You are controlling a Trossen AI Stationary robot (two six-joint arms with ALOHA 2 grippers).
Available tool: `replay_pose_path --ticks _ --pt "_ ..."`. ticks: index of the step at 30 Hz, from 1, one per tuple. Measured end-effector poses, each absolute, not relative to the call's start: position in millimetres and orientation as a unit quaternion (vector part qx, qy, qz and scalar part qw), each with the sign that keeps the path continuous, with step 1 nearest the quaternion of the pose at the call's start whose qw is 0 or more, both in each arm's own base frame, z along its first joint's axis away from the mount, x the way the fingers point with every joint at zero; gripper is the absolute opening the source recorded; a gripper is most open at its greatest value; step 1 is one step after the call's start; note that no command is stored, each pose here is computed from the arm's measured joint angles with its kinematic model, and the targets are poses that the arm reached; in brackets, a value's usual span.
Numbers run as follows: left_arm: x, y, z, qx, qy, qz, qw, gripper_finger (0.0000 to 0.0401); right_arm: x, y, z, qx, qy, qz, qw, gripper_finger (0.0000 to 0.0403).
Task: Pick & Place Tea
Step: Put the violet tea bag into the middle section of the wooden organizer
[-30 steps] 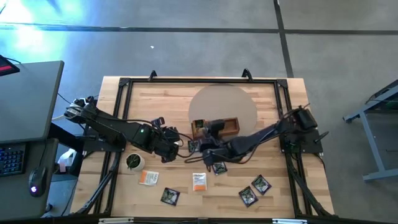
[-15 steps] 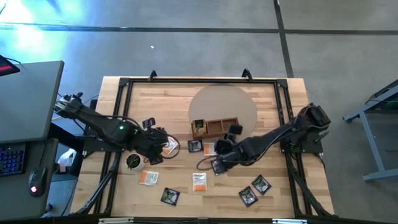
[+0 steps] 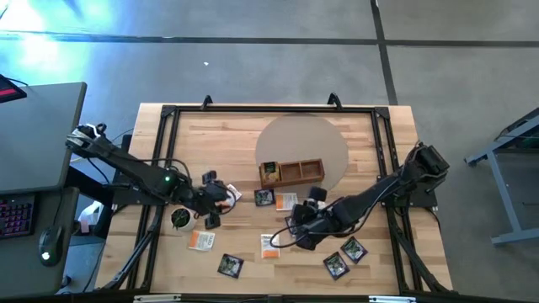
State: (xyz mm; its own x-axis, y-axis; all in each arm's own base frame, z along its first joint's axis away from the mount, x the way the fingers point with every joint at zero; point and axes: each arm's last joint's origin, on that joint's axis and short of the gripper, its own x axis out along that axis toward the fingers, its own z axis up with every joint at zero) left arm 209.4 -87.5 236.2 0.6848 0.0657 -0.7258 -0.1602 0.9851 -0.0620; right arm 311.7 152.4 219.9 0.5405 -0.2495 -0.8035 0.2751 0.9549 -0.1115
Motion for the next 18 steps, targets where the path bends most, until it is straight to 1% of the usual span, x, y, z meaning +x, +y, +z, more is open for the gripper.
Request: replay_pose_path --ticks 2,5,9,14,16,18 --pt "212.4 -89.3 221.0 -0.063 0.406 0.055 0.910 0.0145 313.7 155.6 219.8 0.018 0.443 -0.147 0.884 0.0107" --pt "216.6 -91.6 210.2 -0.066 0.410 0.050 0.908 0.0145 315.1 158.0 217.8 0.014 0.439 -0.145 0.887 0.0105" --pt "226.3 -92.2 191.6 -0.052 0.432 0.071 0.898 0.0145 319.1 156.1 212.0 0.010 0.439 -0.155 0.885 0.0101" --pt "252.7 -88.6 175.6 -0.092 0.399 0.093 0.908 0.0145 329.2 148.8 198.3 -0.002 0.439 -0.182 0.880 0.0095" --pt "264.0 -86.6 170.7 -0.108 0.387 0.080 0.912 0.0145 334.4 144.3 190.8 -0.012 0.447 -0.183 0.875 0.0091" --pt "271.6 -83.2 162.7 -0.104 0.394 0.064 0.911 0.0145 339.3 140.7 184.1 -0.024 0.456 -0.176 0.872 0.0088"
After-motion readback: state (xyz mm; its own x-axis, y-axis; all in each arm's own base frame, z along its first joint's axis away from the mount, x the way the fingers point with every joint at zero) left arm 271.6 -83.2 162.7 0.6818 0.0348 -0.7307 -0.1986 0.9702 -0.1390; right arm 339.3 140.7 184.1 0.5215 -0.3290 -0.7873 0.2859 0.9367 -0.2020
